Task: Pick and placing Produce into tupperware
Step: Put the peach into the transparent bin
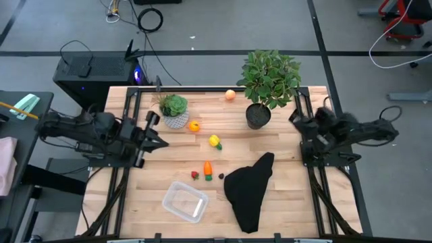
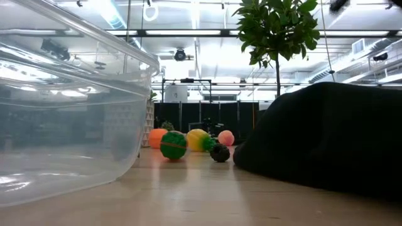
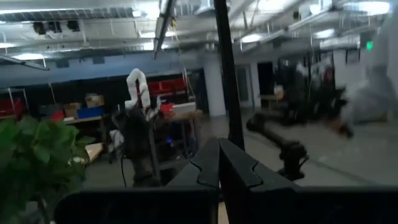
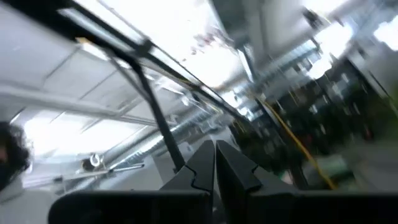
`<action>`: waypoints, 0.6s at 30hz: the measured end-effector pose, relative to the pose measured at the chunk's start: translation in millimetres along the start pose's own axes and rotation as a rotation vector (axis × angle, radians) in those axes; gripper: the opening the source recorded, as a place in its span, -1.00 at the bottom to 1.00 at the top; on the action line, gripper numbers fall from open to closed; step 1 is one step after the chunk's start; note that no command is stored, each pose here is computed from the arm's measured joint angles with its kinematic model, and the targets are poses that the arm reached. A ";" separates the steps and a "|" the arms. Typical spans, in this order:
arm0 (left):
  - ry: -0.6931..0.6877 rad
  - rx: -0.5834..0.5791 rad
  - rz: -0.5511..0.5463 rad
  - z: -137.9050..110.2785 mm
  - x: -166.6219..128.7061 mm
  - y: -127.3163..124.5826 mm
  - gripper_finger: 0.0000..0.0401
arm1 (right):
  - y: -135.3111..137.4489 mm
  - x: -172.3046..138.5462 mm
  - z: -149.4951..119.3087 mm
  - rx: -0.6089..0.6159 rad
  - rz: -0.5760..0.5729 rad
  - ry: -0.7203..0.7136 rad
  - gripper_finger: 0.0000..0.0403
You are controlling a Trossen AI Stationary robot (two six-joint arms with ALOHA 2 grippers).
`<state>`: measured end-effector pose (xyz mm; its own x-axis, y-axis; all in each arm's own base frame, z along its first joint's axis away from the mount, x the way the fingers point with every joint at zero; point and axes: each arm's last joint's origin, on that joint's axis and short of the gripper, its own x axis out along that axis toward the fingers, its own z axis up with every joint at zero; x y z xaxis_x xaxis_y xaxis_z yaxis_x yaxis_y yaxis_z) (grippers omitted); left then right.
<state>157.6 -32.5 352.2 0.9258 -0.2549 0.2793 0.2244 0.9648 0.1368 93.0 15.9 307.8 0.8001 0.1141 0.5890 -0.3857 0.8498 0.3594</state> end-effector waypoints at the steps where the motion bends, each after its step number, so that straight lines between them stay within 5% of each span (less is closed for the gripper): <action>1: 0.011 0.003 -0.002 3.6 6.0 0.9 -0.95 | 6.7 12.2 8.7 -0.036 0.028 0.011 -0.89; 4: 0.042 -0.015 0.019 10.1 20.7 4.0 -0.92 | 22.3 52.2 26.0 -0.024 0.061 0.081 -0.89; 9: 0.047 -0.098 0.076 17.7 36.5 7.8 -0.88 | 36.6 107.4 52.9 -0.044 -0.046 0.278 -0.89; 13: 0.033 -0.114 0.081 24.0 44.6 9.3 -0.91 | 51.1 127.5 80.8 -0.102 -0.062 0.394 -0.89; 18: 0.053 -0.211 0.082 19.2 53.1 9.3 -0.94 | 66.8 133.0 111.5 -0.094 -0.020 0.374 -0.89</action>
<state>203.1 -38.3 386.6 0.9569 -0.1770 0.2301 0.2015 0.9756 -0.0875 122.4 30.4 490.8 0.9258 0.2623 0.2720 -0.3388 0.8951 0.2900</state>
